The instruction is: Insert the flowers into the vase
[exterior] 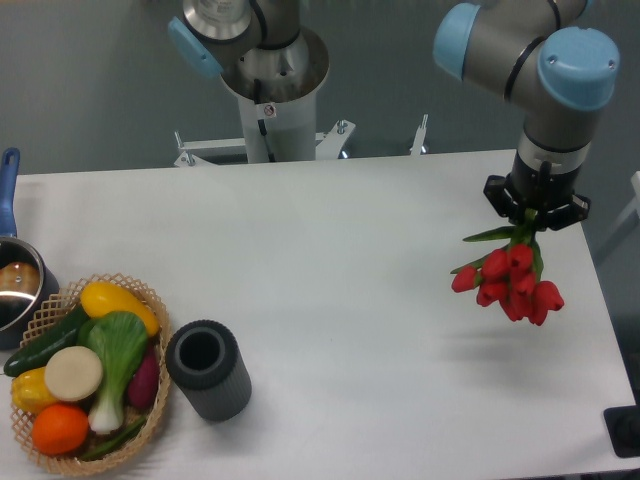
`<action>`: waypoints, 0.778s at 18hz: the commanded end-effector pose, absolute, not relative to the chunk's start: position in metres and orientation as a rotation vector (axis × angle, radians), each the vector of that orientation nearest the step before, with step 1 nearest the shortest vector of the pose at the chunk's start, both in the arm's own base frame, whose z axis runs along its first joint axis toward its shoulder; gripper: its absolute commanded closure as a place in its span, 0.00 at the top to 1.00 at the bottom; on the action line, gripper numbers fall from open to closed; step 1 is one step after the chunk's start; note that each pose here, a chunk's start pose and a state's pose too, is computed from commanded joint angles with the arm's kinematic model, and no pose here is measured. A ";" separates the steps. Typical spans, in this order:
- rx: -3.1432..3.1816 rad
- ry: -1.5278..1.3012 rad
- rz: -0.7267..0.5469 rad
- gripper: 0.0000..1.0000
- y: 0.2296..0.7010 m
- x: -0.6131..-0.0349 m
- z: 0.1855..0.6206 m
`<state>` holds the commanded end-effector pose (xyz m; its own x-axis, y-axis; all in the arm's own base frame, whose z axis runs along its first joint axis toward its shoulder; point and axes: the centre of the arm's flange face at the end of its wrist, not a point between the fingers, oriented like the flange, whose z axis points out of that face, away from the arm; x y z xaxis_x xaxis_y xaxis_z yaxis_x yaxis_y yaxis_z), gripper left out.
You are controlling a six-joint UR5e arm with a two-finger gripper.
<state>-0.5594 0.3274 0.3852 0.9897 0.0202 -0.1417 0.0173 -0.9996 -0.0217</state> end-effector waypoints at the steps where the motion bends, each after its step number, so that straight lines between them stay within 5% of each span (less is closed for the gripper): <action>1: -3.111 -0.032 0.228 0.00 0.328 -0.562 0.387; 8: -2.811 -0.090 0.222 0.00 0.323 -0.544 0.459; 14: -2.490 -0.110 0.157 0.00 0.367 -0.499 0.502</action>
<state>-0.4994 0.3670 0.5022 0.9894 0.1167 -0.0865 0.0411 -0.7960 -0.6040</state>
